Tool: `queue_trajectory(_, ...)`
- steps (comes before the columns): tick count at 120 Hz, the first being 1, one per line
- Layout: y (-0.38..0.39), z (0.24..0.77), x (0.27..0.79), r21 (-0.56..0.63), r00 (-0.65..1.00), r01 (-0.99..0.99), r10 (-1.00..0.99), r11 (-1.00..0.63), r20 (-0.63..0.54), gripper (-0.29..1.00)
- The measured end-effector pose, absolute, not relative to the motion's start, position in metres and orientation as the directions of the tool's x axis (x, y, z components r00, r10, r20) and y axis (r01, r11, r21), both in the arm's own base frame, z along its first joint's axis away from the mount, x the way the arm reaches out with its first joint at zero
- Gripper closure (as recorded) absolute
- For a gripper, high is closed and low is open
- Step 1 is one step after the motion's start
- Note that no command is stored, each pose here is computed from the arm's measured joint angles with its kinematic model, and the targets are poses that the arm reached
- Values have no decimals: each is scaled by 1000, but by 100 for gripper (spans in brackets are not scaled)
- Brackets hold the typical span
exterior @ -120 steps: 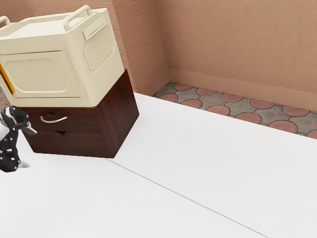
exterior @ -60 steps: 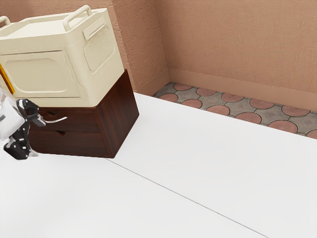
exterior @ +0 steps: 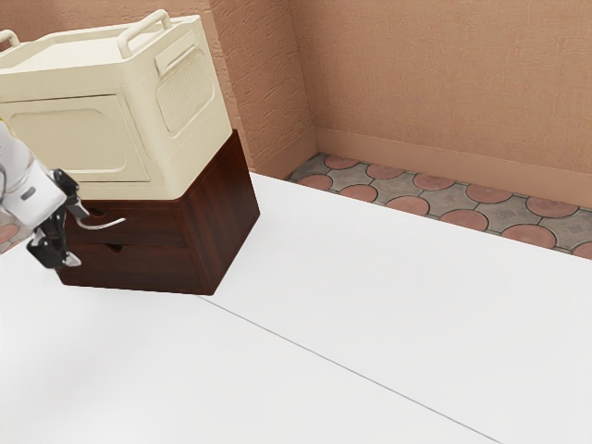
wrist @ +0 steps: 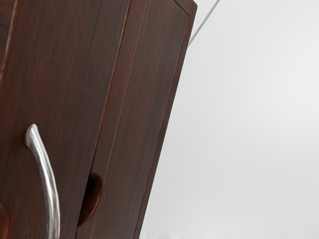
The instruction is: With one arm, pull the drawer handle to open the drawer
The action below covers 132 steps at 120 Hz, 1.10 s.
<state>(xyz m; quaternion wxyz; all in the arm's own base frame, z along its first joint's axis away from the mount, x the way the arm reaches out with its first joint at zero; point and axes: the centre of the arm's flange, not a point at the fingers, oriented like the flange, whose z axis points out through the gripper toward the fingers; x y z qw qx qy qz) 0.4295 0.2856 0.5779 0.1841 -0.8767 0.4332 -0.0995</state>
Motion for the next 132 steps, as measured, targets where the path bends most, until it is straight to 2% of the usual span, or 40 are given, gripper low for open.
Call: queue_trajectory(132,323,535,457,-383,542,-776,-840,-501,1,-2)
